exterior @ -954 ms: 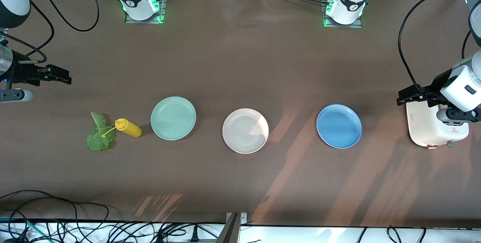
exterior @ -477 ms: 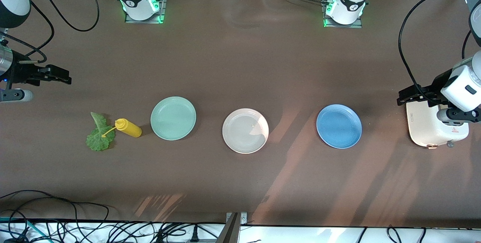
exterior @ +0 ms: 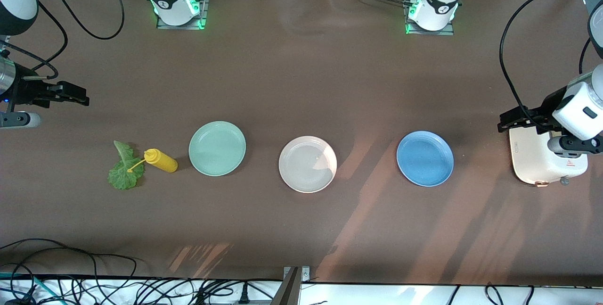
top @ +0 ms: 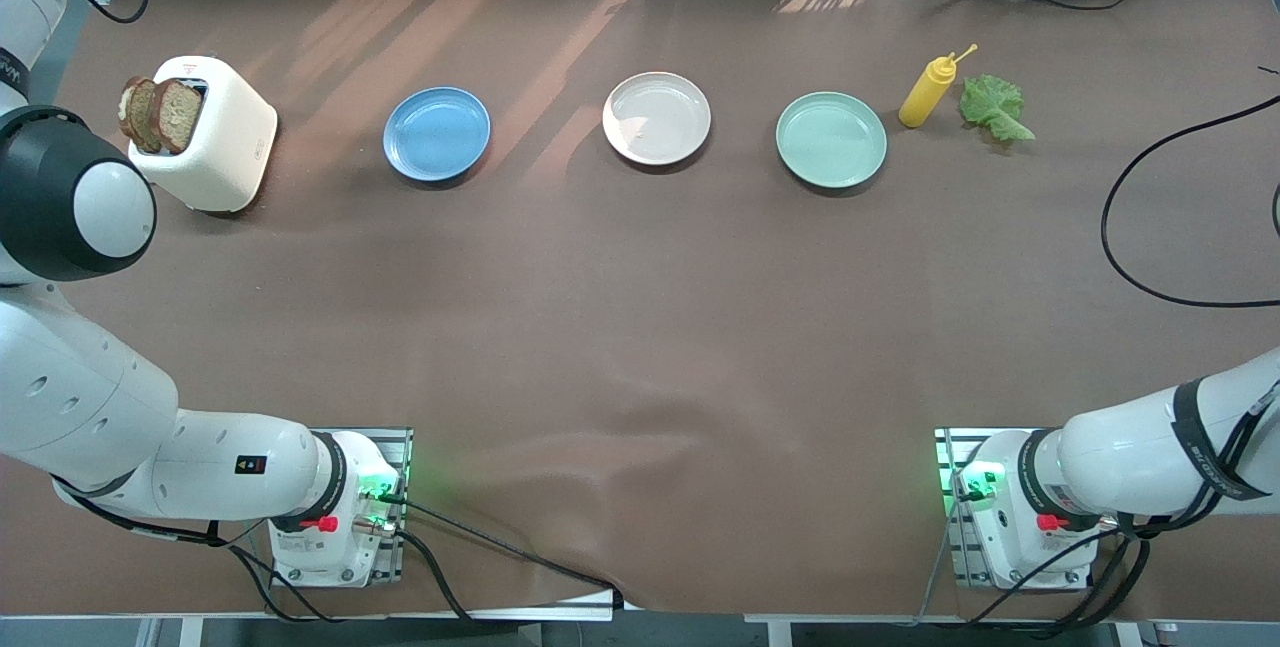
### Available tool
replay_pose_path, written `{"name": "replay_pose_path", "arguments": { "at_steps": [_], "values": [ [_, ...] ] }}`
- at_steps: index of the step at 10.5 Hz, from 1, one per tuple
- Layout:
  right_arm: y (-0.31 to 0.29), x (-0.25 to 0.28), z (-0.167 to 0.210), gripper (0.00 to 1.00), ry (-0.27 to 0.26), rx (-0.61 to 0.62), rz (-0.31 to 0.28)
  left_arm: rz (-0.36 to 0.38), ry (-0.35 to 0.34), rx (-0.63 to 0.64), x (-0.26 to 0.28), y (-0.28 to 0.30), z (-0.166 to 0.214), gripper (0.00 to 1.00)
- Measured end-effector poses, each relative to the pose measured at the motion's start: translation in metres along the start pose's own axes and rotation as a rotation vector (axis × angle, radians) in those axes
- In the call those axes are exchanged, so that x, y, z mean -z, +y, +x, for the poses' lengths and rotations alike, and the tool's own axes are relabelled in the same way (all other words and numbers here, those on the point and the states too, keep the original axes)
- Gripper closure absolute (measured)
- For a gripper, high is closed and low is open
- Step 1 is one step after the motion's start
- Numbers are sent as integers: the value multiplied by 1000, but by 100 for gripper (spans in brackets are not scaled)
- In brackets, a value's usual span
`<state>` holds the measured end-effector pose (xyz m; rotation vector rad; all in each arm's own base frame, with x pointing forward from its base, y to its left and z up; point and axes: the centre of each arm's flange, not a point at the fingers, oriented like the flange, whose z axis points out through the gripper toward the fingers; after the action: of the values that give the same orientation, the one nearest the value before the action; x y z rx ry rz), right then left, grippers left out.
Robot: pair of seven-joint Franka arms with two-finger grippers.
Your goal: Make sandwich on beige plate with both arms
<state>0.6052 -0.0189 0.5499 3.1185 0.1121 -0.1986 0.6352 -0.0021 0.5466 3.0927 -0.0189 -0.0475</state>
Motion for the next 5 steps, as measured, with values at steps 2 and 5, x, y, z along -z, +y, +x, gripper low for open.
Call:
{"name": "replay_pose_path", "arguments": {
  "at_steps": [2, 5],
  "values": [
    [0, 0, 0, 0, 0, 0, 0, 0, 0, 0, 0, 0, 0, 0],
    [1, 0, 0, 0, 0, -1, 0, 0, 0, 9, 0, -6, 0, 0]
  ]
}}
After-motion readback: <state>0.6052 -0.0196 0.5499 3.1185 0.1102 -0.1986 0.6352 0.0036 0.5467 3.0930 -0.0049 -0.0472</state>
